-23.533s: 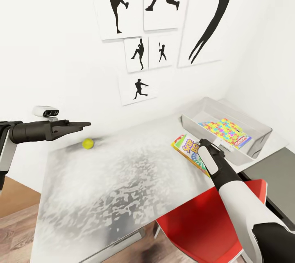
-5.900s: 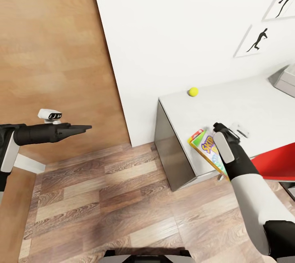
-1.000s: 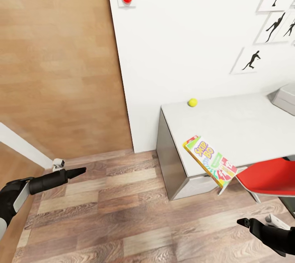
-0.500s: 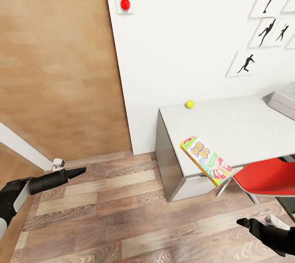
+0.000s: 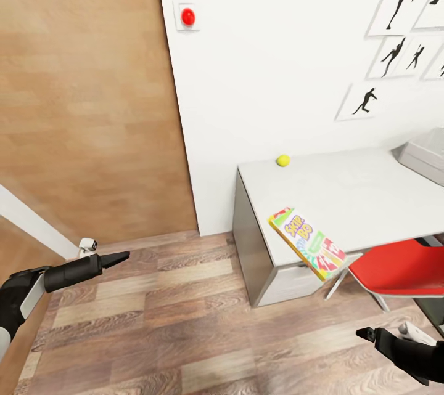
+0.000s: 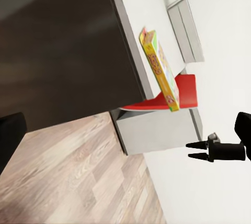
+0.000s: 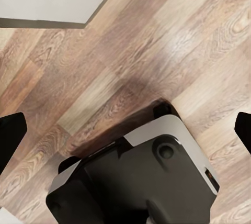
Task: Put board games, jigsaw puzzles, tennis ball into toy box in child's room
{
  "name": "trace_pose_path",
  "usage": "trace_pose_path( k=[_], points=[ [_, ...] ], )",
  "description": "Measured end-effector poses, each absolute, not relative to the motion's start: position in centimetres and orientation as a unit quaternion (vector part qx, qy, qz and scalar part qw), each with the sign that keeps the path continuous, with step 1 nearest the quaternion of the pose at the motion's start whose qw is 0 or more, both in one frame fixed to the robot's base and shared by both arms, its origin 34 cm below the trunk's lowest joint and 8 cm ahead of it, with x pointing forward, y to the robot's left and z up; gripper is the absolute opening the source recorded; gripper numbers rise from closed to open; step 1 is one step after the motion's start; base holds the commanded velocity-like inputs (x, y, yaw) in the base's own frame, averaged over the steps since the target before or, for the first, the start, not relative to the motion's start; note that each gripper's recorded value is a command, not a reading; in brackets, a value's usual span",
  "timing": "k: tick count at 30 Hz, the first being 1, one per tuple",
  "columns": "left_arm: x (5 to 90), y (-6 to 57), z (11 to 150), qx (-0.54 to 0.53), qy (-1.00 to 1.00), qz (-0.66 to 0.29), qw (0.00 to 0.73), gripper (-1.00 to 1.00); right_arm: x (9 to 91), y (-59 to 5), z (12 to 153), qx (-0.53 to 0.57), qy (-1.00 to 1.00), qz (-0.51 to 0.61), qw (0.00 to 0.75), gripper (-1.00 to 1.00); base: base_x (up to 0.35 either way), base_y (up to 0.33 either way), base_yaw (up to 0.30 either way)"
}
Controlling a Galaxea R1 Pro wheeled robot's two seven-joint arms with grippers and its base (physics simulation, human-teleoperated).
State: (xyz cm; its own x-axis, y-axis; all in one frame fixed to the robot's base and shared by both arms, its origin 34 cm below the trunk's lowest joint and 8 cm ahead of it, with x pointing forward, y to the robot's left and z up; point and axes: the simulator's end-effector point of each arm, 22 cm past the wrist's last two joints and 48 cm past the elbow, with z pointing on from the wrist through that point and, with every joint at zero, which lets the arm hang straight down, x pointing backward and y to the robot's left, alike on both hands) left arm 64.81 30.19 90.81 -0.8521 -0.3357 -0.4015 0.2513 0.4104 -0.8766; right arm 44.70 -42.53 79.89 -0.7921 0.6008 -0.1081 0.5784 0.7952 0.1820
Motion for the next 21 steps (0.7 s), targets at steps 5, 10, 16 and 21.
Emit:
trace_pose_path(
  k=[5, 10, 16, 21],
  points=[
    [64.9, 30.2, 91.2, -0.025, 0.794, -0.542, 0.274, 1.00, 44.9, -42.5, 80.2, 0.312, 0.944, 0.071, 0.084, 1.00, -0.128, -0.129, 0.000],
    [65.0, 30.2, 91.7, -0.023, 0.793, -0.542, 0.277, 1.00, 45.0, -42.5, 80.5, 0.312, 0.943, 0.072, 0.088, 1.00, -0.070, -0.116, 0.000],
    [65.0, 30.2, 92.2, -0.020, 0.792, -0.542, 0.280, 1.00, 45.2, -42.5, 80.8, 0.311, 0.943, 0.074, 0.093, 1.00, -0.009, -0.024, 0.000],
    [65.1, 30.2, 92.6, -0.018, 0.791, -0.542, 0.283, 1.00, 45.4, -42.5, 81.1, 0.311, 0.942, 0.075, 0.097, 1.00, -0.001, -0.002, 0.000]
  ],
)
